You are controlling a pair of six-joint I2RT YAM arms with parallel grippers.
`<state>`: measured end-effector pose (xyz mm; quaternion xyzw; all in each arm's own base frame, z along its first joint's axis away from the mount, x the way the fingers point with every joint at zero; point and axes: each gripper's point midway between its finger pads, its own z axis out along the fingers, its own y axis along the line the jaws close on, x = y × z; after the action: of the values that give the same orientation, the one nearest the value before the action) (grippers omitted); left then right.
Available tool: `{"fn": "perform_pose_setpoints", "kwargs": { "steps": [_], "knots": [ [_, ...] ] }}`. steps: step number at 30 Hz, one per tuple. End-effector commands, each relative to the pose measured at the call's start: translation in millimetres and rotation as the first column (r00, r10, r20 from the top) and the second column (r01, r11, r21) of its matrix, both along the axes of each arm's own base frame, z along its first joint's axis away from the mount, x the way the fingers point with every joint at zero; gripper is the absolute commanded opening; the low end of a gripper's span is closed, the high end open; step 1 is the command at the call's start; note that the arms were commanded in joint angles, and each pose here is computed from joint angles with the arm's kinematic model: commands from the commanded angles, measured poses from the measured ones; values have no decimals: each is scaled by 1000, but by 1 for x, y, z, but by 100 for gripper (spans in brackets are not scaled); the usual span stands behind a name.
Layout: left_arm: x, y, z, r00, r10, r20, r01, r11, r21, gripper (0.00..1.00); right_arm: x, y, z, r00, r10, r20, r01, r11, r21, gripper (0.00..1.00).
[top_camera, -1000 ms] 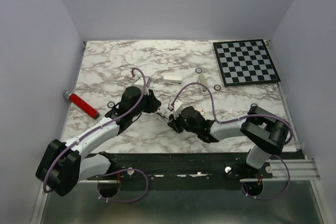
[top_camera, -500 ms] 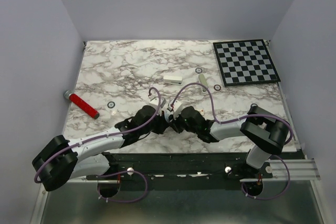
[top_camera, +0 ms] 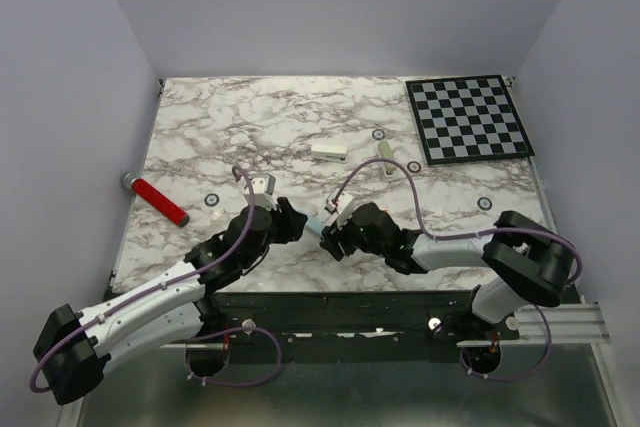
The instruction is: Load the staples into the stapler
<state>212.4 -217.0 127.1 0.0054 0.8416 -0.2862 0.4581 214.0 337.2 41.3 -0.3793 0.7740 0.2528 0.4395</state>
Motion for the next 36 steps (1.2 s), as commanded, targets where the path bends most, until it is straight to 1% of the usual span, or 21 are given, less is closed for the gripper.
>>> {"fn": "perform_pose_setpoints", "kwargs": {
  "steps": [1, 2, 3, 5, 6, 7, 8, 9, 10, 11, 12, 13, 14, 15, 17, 18, 24, 26, 31, 33, 36],
  "knots": [
    [23, 46, 31, 972, 219, 85, -222, 975, 24, 62, -12, -6, 15, 999, 20, -35, -21, 999, -27, 68],
    [24, 53, 35, 967, 238, 93, -242, 970, 28, 66, -12, -8, 19, 999, 21, -38, -22, 999, -34, 69],
    [30, 63, 39, 957, 273, 104, -277, 960, 28, 71, -12, -8, 27, 999, 21, -36, -22, 999, -30, 71],
    [34, 74, 50, 946, 298, 127, -303, 952, 28, 77, -11, -8, 37, 999, 18, -51, -21, 998, -60, 72],
    [37, 81, 53, 940, 315, 133, -321, 947, 29, 82, -11, -7, 41, 998, 20, -58, -24, 997, -72, 72],
    [43, 93, 58, 925, 354, 140, -361, 932, 26, 86, -15, -14, 35, 995, 12, -94, -23, 992, -122, 73],
    [45, 99, 59, 923, 357, 147, -366, 930, 38, 88, -9, -5, 50, 996, 7, -88, -17, 994, -107, 73],
    [47, 105, 62, 918, 365, 155, -376, 926, 45, 93, -11, -9, 46, 994, -5, -113, -11, 989, -144, 74],
    [51, 116, 66, 904, 395, 165, -407, 912, 48, 95, -15, -16, 38, 988, -19, -150, -11, 980, -198, 74],
    [51, 120, 69, 900, 400, 173, -414, 909, 55, 97, -10, -9, 50, 988, -22, -150, -7, 982, -189, 75],
    [52, 126, 70, 898, 397, 191, -418, 905, 85, 99, -12, -8, 51, 986, -23, -166, -11, 980, -197, 75],
    [52, 130, 74, 891, 404, 206, -428, 899, 90, 99, -15, -12, 45, 980, -30, -198, -18, 971, -238, 75],
    [52, 136, 77, 885, 411, 217, -439, 893, 102, 99, -16, -11, 45, 976, -37, -213, -19, 968, -251, 75],
    [53, 141, 78, 881, 411, 235, -447, 886, 124, 99, -12, -5, 55, 977, -39, -211, -14, 971, -241, 75],
    [53, 147, 83, 873, 416, 257, -459, 877, 139, 99, -15, -9, 44, 966, -54, -251, -25, 953, -302, 74],
    [53, 149, 83, 870, 416, 263, -463, 874, 149, 99, -11, -2, 52, 967, -51, -248, -25, 955, -296, 73],
    [55, 162, 96, 857, 405, 319, -480, 852, 209, 99, -8, 0, 37, 949, -80, -306, -60, 905, -422, 72],
    [56, 166, 100, 847, 404, 345, -492, 842, 223, 99, -5, 2, 38, 946, -92, -311, -59, 894, -445, 72],
    [58, 174, 97, 830, 419, 367, -518, 824, 229, 99, 1, 5, 28, 940, -114, -320, -65, 865, -498, 67],
    [58, 175, 99, 821, 430, 377, -528, 823, 209, 99, 4, 8, 27, 941, -115, -318, -66, 859, -507, 66],
    [59, 179, 103, 809, 440, 389, -541, 817, 202, 99, 5, 8, 21, 938, -123, -325, -71, 848, -526, 60]
  ]
}}
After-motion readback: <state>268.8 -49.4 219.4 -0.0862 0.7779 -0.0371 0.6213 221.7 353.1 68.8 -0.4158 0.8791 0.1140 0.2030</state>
